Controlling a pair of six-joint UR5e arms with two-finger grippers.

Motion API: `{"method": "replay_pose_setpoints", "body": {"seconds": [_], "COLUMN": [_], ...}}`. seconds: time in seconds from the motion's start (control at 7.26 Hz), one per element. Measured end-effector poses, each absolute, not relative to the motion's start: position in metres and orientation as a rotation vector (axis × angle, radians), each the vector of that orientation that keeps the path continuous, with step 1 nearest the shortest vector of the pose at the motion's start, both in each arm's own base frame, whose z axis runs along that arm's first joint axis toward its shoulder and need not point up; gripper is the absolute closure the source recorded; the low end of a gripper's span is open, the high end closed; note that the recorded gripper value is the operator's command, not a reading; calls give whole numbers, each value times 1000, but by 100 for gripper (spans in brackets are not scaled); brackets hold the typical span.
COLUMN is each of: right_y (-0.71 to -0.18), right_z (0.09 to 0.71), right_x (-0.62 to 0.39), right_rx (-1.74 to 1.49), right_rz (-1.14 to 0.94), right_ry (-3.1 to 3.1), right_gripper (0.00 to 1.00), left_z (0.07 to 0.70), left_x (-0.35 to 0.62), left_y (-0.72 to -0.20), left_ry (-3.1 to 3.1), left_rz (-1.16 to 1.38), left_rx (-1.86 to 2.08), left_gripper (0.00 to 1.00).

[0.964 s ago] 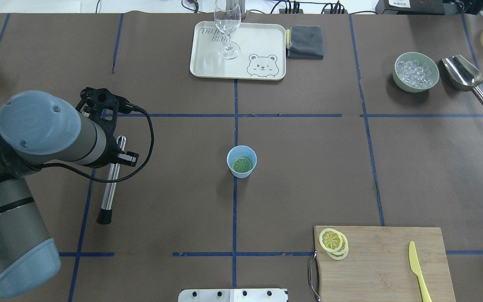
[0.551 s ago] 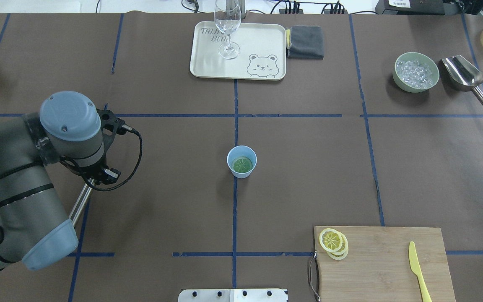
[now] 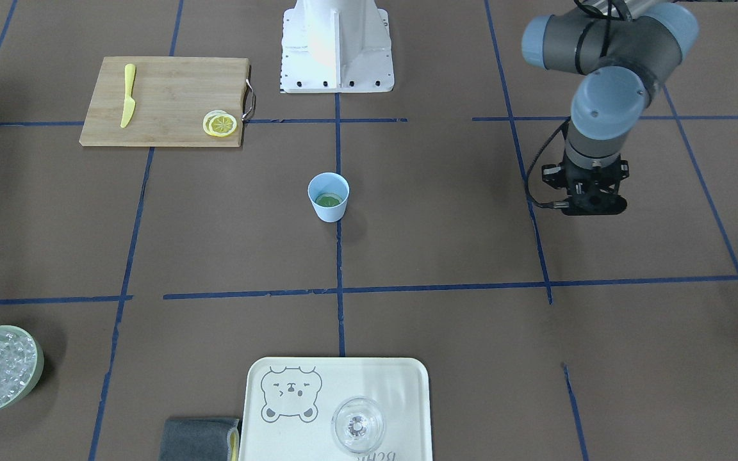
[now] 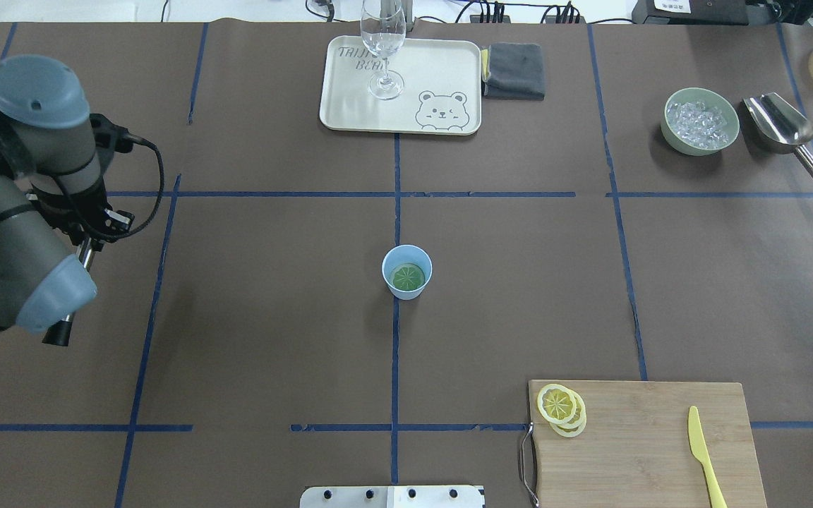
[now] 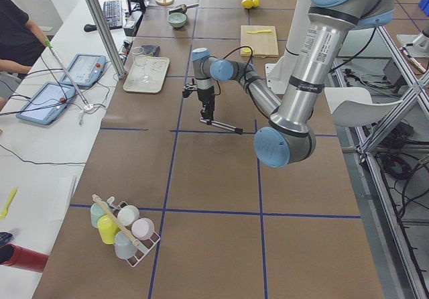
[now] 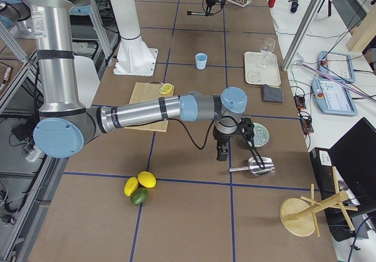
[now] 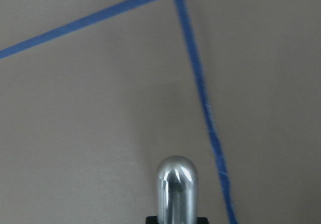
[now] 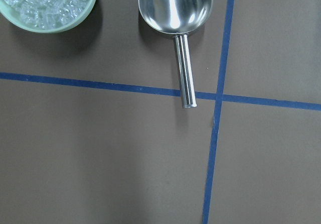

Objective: Squeeze lemon into cup
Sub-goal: 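Lower the muddler upright onto the table, open the left gripper and withdraw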

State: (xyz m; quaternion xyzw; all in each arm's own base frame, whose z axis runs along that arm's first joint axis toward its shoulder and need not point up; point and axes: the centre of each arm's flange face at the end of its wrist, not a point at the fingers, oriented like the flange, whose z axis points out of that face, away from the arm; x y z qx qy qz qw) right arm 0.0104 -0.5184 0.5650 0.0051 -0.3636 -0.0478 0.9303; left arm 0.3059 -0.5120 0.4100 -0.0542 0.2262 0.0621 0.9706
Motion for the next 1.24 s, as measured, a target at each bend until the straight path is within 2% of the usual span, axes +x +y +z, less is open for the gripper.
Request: {"method": "replay_pose_setpoints", "body": {"seconds": [0.14, 0.55, 0.96, 1.24], "right_y": [-520, -522, -521, -522], "right_z": [559, 544, 546, 547], "right_x": [10, 10, 10, 10], "right_rx": [22, 52, 51, 50], "right_rz": [-103, -115, -116, -118], "right_ry": [-745, -745, -743, -742], "right_gripper": [0, 0, 0, 0], "left_z": [430, 469, 502, 505], "left_x": [280, 265, 300, 344], "left_y": [-531, -541, -548, -531], "left_ry": [481, 548, 580, 584], "left_rz": [59, 2, 53, 130], "left_rx": [-158, -259, -237, -235], "left_gripper": [100, 100, 100, 100]}}
